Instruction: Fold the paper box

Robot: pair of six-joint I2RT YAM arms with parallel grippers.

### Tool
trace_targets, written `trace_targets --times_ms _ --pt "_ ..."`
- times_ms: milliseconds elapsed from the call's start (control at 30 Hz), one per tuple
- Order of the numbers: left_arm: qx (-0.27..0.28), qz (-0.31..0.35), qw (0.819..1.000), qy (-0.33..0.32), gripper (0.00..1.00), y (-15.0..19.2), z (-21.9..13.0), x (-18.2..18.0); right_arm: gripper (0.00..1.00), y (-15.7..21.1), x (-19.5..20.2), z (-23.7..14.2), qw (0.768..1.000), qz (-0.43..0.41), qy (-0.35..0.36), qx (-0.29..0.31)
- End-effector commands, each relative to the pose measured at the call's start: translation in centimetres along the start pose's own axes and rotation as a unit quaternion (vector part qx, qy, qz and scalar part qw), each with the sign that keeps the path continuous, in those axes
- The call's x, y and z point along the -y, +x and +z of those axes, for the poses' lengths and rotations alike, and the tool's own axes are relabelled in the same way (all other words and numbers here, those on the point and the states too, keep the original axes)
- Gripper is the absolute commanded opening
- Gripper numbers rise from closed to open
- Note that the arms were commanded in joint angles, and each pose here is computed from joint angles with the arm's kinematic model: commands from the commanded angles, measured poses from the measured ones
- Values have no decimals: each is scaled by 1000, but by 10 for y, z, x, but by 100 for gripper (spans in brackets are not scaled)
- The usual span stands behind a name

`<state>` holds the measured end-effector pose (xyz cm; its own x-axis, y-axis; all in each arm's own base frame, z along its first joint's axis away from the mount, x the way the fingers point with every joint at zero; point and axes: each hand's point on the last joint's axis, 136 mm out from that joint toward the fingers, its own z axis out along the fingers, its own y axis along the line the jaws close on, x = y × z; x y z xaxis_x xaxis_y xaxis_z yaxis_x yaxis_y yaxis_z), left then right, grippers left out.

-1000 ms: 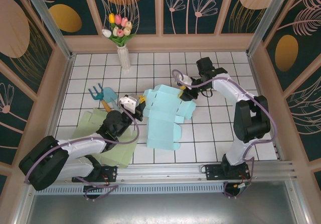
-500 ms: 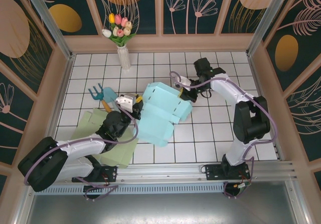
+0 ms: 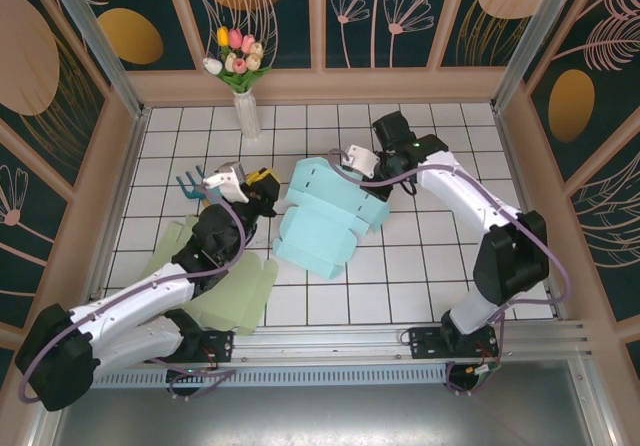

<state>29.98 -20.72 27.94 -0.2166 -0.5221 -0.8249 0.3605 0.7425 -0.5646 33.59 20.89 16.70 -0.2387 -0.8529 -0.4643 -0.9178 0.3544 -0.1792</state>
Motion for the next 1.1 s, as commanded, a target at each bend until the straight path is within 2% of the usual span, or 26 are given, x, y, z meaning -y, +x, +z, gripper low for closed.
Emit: trace_targets --times_ms 0,200,400,567,733,833,967,1067 --pt "-69 -68 995 30 25 25 9 15 0 2 -2 -12 1000 13 8 11" --pt "-70 -77 995 8 24 27 30 15 0 2 -7 -9 1000 -4 7 29" --pt "-98 -123 985 65 21 36 45 42 0 -1 -5 -11 999 -5 15 46" --pt "-129 -129 979 90 20 67 51 42 0 -2 -4 -12 998 -1 14 58" --pt "-136 -116 978 110 21 75 55 48 0 1 -4 -10 998 2 11 64" --pt "-128 -95 984 84 22 77 61 37 0 3 -7 -8 998 -1 6 69" --pt "-103 -36 994 30 26 75 72 16 0 3 -13 -9 997 -10 1 82" --pt "-90 -13 996 20 26 75 78 11 0 2 -15 -11 996 -12 0 90"
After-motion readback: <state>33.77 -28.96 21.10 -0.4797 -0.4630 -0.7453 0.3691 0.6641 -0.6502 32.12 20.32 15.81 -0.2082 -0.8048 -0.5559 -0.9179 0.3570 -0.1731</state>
